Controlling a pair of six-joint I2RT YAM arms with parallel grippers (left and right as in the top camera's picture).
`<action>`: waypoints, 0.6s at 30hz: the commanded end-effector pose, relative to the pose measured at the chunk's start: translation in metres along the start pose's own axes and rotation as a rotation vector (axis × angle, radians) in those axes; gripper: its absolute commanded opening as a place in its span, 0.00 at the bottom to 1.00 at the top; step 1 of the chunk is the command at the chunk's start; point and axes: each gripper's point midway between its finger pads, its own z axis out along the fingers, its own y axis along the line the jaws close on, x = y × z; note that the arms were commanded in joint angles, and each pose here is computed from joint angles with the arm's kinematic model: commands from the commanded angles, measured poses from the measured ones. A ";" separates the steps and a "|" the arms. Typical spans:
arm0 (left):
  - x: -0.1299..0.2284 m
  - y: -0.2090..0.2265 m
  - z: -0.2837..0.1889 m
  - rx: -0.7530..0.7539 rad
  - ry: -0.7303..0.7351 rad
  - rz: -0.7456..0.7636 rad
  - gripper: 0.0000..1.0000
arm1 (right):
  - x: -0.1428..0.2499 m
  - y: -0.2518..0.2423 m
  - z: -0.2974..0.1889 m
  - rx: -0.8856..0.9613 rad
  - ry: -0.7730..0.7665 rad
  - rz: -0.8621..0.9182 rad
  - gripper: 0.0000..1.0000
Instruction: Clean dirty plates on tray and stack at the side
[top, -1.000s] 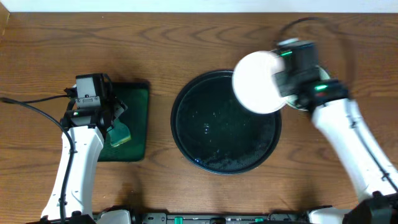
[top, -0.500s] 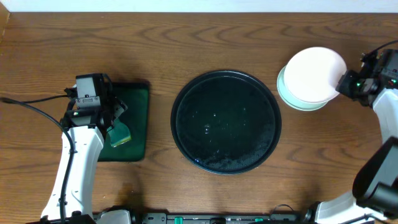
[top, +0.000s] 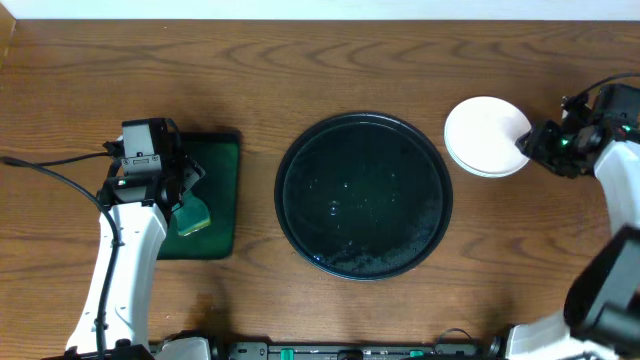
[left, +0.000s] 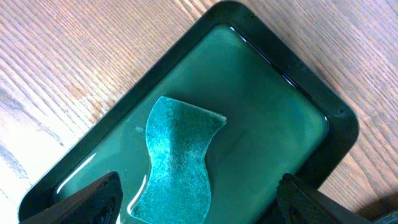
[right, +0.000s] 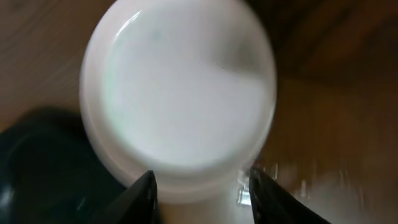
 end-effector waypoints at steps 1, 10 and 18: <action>-0.008 -0.001 -0.003 0.001 -0.016 -0.007 0.81 | 0.010 0.033 -0.052 -0.007 -0.087 -0.073 0.46; -0.008 -0.001 -0.003 0.001 -0.016 -0.006 0.81 | 0.133 0.094 -0.109 -0.144 -0.109 -0.290 0.99; -0.008 -0.001 -0.003 0.001 -0.016 -0.007 0.81 | 0.195 0.074 -0.145 -0.127 -0.070 -0.326 0.99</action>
